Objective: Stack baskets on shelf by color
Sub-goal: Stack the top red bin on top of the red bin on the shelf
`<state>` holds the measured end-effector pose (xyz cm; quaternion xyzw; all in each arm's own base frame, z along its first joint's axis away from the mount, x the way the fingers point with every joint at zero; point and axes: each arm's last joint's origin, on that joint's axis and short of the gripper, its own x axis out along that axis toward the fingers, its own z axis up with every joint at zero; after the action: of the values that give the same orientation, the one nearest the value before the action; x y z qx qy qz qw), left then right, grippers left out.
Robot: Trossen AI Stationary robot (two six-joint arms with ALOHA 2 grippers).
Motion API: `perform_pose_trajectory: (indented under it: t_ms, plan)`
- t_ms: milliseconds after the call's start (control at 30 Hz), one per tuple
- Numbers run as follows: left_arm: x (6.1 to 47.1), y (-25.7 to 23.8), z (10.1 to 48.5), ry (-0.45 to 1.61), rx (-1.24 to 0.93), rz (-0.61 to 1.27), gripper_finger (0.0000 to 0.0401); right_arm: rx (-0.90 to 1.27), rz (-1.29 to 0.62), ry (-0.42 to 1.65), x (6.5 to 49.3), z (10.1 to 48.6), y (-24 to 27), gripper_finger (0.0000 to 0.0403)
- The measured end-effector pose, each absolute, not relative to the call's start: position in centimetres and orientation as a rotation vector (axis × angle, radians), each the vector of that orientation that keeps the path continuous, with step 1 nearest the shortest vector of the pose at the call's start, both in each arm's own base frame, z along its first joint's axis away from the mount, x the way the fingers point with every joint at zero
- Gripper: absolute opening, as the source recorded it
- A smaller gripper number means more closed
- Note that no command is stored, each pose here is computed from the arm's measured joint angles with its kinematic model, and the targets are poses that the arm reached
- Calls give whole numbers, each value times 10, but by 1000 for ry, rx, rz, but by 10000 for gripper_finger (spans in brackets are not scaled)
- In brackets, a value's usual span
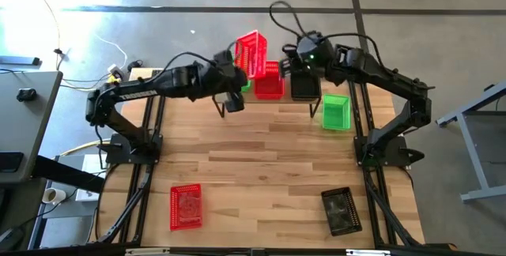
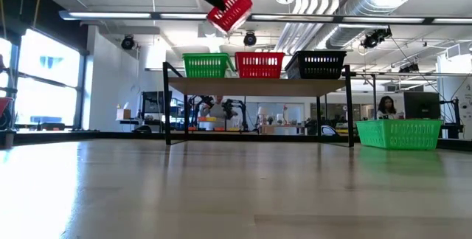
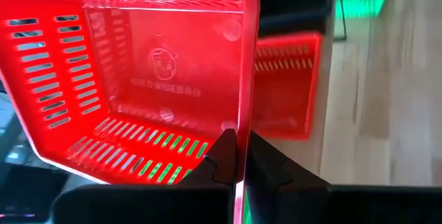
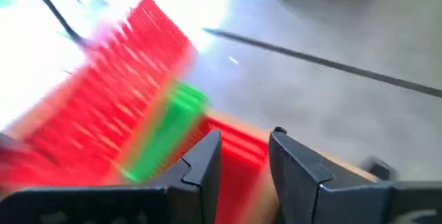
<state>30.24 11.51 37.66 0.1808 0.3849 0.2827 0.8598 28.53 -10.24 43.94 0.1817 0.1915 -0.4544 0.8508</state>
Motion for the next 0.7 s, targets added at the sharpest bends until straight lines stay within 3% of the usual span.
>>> perform_pose_trajectory:
  t_ms: [267,467,700]
  plan:
    - [321,107,351,1029,624,652,1,432,-831,184,297,459,-104,108]
    - [331,99,341,1132,793,652,1,491,-824,165,300,456,-104,108]
    - [336,87,339,1132,838,631,1,552,-787,210,311,445,-103,108]
